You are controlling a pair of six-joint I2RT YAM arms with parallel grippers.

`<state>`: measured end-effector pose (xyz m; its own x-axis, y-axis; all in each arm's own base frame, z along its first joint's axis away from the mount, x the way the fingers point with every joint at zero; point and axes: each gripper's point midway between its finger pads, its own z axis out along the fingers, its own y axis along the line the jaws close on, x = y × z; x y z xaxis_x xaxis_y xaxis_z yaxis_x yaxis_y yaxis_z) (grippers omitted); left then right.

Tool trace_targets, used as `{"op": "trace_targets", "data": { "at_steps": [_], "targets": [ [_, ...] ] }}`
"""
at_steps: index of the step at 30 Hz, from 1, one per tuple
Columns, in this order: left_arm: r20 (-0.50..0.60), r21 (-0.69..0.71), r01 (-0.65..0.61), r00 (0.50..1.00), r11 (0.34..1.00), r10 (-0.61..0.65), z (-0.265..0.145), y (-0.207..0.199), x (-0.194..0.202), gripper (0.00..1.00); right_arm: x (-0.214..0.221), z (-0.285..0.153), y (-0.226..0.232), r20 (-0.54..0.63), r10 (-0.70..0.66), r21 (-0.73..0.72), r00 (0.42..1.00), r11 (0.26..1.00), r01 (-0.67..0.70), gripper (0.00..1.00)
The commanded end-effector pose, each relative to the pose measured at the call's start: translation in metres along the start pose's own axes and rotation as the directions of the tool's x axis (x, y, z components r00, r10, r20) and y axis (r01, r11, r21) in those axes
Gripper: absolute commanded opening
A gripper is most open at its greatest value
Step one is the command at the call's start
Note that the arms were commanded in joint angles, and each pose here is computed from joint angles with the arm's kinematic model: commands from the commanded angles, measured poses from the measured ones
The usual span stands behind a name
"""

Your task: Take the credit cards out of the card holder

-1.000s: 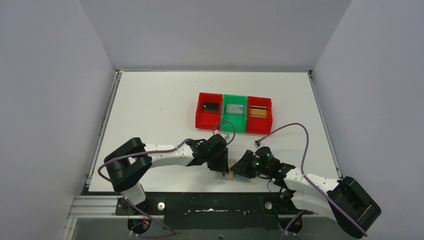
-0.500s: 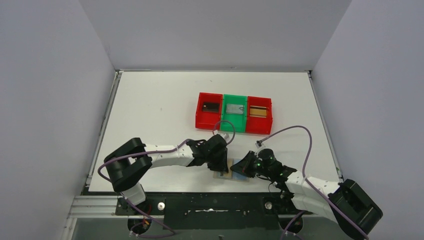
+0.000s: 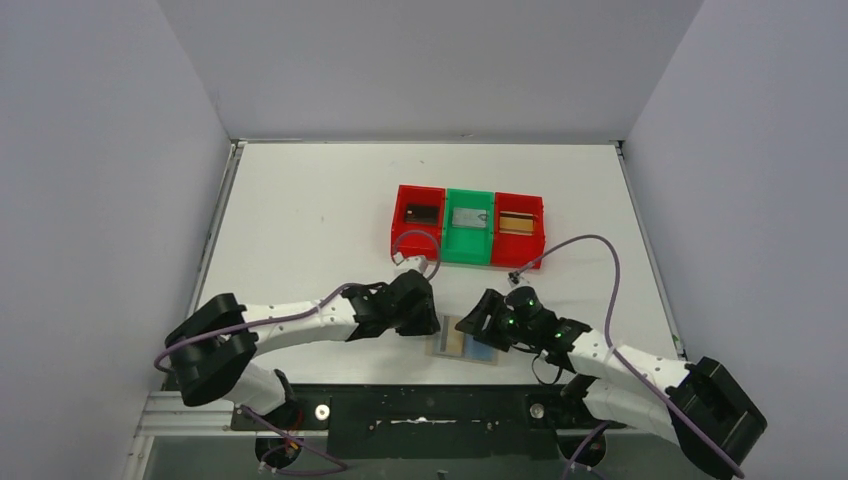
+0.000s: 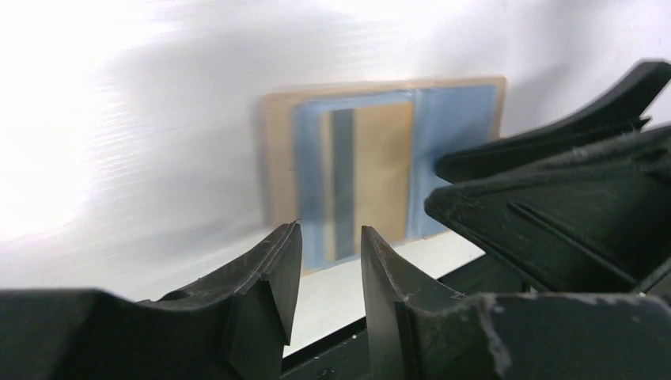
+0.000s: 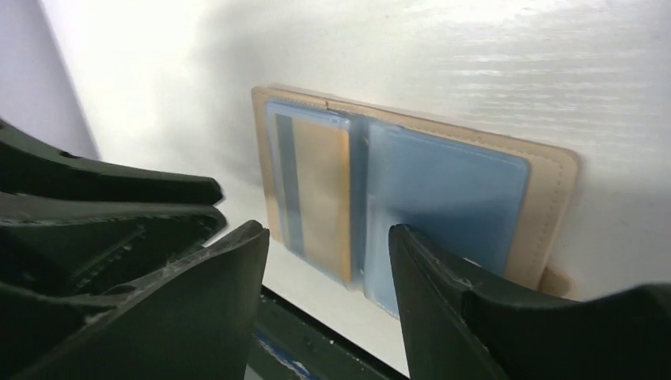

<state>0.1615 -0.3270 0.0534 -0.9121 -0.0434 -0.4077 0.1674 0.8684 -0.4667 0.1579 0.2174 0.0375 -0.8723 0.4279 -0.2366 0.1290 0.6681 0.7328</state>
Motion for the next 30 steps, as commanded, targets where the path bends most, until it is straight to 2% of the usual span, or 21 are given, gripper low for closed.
{"op": "trace_targets", "data": {
  "at_steps": [1,5,9,16,21,23,26,27,30],
  "targets": [
    [0.154,-0.066,0.142,0.979,0.988,-0.13,-0.02,0.03,-0.029,0.34,-0.012,0.002,0.0,0.036,-0.155,0.173,0.987,0.974,0.146,0.61],
    [0.239,-0.019,0.245,0.943,0.969,-0.234,-0.043,0.051,-0.047,0.35,-0.018,0.004,0.007,0.033,-0.273,0.328,0.962,0.912,0.247,0.64],
    [0.298,0.002,0.294,0.912,0.956,-0.282,-0.06,0.072,-0.053,0.36,-0.017,0.009,0.005,0.009,-0.357,0.468,0.934,0.827,0.312,0.65],
    [0.318,0.009,0.319,0.898,0.948,-0.306,-0.076,0.088,-0.053,0.36,-0.006,0.021,-0.001,-0.062,-0.421,0.603,0.905,0.706,0.37,0.66],
    [0.308,0.019,0.317,0.9,0.948,-0.307,-0.076,0.09,-0.05,0.36,0.003,0.032,0.0,-0.093,-0.437,0.616,0.895,0.68,0.397,0.52],
    [0.304,0.02,0.316,0.902,0.949,-0.306,-0.076,0.089,-0.049,0.36,0.002,0.032,0.003,-0.086,-0.446,0.62,0.891,0.676,0.398,0.42],
    [0.298,0.031,0.31,0.904,0.95,-0.305,-0.074,0.087,-0.049,0.36,0.002,0.032,0.007,-0.075,-0.448,0.595,0.891,0.697,0.401,0.27],
    [0.295,0.035,0.308,0.906,0.951,-0.304,-0.073,0.086,-0.049,0.36,0.002,0.032,0.009,-0.069,-0.445,0.58,0.893,0.71,0.399,0.24],
    [0.279,0.053,0.3,0.912,0.953,-0.302,-0.07,0.082,-0.048,0.36,0.003,0.035,0.013,-0.059,-0.421,0.521,0.905,0.761,0.387,0.08]
  ]
}}
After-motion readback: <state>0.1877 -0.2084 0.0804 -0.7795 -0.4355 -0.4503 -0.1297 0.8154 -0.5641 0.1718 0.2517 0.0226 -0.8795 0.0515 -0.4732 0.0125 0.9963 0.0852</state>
